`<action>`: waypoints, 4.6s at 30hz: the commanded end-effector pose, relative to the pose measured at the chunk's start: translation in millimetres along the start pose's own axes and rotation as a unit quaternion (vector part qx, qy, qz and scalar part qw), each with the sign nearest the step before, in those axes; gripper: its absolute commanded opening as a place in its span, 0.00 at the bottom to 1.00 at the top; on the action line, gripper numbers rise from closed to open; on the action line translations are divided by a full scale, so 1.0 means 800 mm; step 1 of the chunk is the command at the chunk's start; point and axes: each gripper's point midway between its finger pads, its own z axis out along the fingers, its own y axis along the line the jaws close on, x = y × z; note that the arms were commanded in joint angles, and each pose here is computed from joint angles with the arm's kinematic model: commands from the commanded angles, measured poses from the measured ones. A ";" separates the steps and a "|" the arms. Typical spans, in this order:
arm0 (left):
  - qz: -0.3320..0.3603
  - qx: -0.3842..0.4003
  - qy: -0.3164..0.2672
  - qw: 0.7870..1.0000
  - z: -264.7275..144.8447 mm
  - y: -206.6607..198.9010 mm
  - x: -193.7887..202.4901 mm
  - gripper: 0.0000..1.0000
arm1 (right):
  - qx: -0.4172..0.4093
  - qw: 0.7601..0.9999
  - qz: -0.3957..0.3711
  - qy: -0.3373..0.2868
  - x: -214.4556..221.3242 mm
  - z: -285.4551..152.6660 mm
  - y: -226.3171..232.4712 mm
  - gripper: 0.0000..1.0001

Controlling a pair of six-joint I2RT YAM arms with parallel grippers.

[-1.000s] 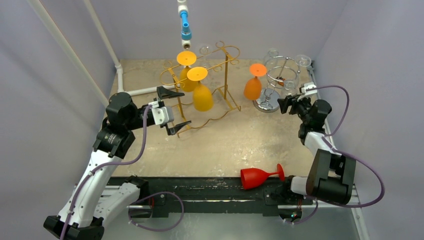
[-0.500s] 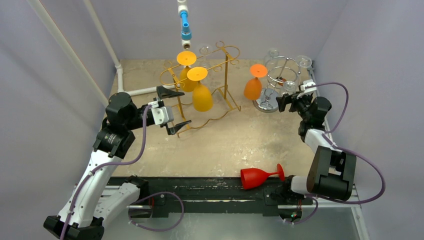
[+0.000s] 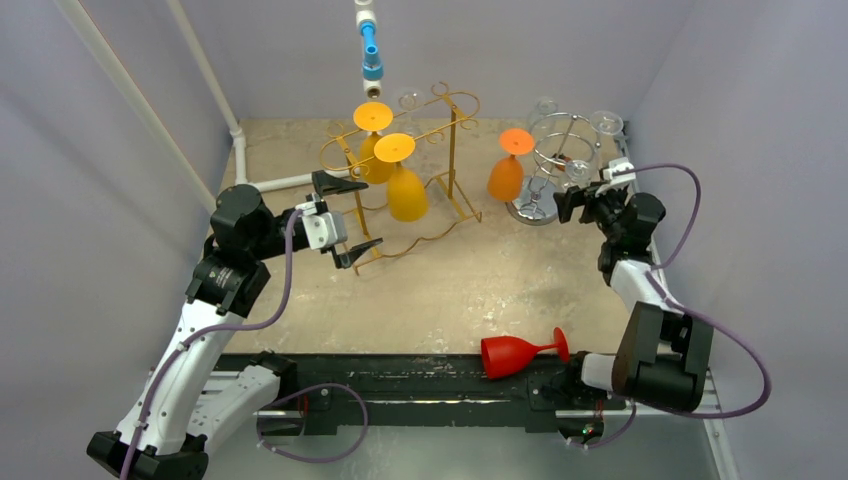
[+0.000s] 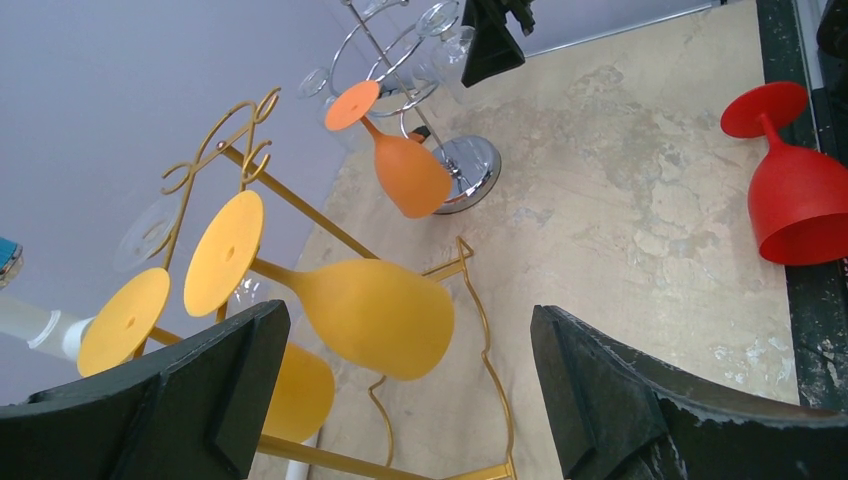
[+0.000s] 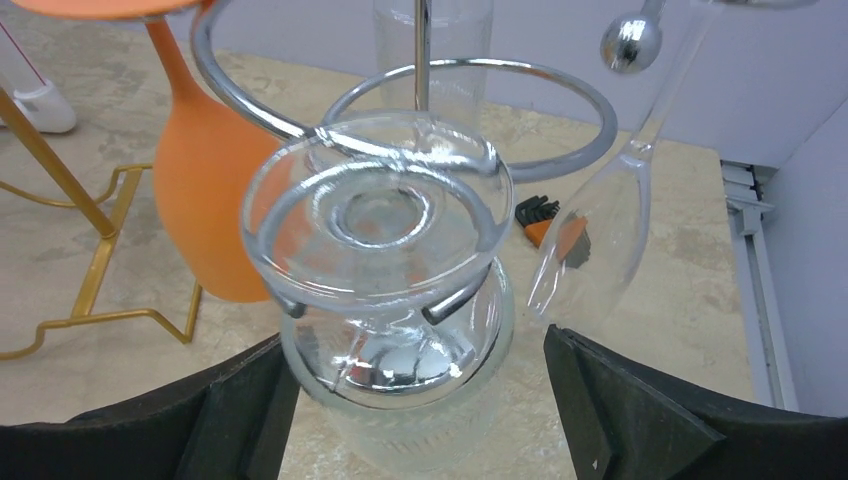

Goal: Place the wine glass upside down on the wine glass rack
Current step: Turn the wine glass upside down at the wine rack, then pick up the wine glass at the center of the board, then turn the wine glass upside down at the wine rack.

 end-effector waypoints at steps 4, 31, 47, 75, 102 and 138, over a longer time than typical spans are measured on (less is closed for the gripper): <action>0.004 -0.007 0.004 1.000 -0.004 0.004 -0.006 1.00 | -0.002 0.998 0.007 -0.057 -0.091 -0.042 0.043 0.99; -0.042 -0.042 0.016 0.998 -0.018 0.026 -0.045 1.00 | -0.168 0.906 0.364 0.136 -0.106 -0.158 0.262 0.99; -0.025 -0.070 0.026 0.997 -0.028 0.038 -0.053 1.00 | -0.036 0.915 0.157 0.370 0.009 -0.203 0.341 0.99; -0.018 -0.086 0.036 0.996 -0.034 0.043 -0.053 1.00 | 0.096 0.847 -0.167 0.495 0.156 -0.325 0.348 0.74; -0.024 -0.091 0.013 0.996 -0.044 0.043 -0.085 1.00 | -0.053 0.970 0.036 0.233 -0.108 -0.262 0.404 0.00; -0.214 0.007 -0.014 0.977 -0.021 0.010 -0.110 0.32 | -0.300 0.938 0.148 -0.094 -0.378 -0.290 0.445 0.00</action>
